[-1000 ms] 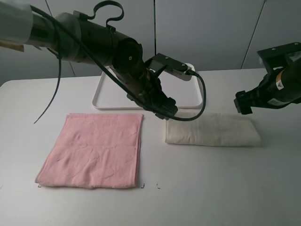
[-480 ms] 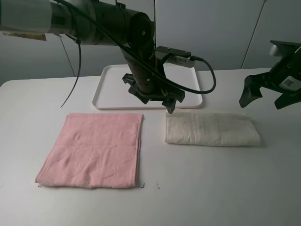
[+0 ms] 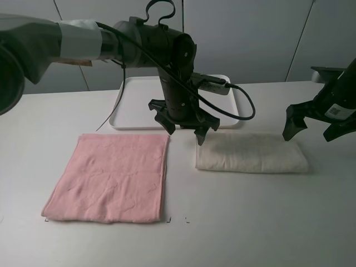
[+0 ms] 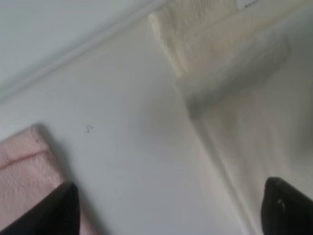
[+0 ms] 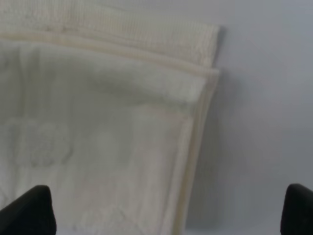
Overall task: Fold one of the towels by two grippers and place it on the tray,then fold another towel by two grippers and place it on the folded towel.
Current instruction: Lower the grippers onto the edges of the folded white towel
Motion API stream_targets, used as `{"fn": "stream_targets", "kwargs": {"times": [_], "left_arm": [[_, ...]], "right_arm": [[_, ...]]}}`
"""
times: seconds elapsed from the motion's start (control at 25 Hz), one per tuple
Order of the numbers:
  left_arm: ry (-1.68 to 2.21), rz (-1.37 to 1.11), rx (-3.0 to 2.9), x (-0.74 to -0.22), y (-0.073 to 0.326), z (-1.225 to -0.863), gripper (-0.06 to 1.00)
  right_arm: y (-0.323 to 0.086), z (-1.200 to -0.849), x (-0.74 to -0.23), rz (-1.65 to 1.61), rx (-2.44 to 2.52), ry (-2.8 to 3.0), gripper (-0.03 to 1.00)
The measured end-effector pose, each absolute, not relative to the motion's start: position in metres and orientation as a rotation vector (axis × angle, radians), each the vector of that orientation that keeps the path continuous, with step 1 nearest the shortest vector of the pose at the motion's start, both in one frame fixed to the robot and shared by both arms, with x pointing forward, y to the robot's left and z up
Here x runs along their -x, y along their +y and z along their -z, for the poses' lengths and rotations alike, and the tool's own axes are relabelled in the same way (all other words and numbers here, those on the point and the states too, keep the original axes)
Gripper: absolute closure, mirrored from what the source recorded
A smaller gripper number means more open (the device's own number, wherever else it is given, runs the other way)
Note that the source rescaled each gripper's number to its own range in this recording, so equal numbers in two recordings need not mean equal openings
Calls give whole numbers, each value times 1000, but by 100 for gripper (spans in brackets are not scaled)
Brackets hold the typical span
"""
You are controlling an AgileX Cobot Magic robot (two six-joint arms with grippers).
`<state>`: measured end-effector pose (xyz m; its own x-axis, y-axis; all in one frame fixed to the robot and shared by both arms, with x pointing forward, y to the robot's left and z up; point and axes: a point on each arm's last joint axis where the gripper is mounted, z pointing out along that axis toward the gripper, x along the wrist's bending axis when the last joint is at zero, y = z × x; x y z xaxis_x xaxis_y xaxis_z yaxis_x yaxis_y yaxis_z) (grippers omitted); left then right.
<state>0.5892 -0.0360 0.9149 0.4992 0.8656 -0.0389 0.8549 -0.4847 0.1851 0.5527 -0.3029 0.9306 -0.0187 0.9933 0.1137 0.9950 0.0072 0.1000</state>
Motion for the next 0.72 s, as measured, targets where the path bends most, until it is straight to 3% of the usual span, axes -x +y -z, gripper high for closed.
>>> {"fn": "stream_targets", "kwargs": {"times": [0.48,0.72], "left_arm": [[1606,-87,-2615,-595,-38,-880,-1],[1624,-98,-2603,-596,-38,-880,-1]], "right_arm": [[-303,-914,-556,200,2185,-2207,-3],[-303,-914,-556,200,2185,-2207,-3]]}}
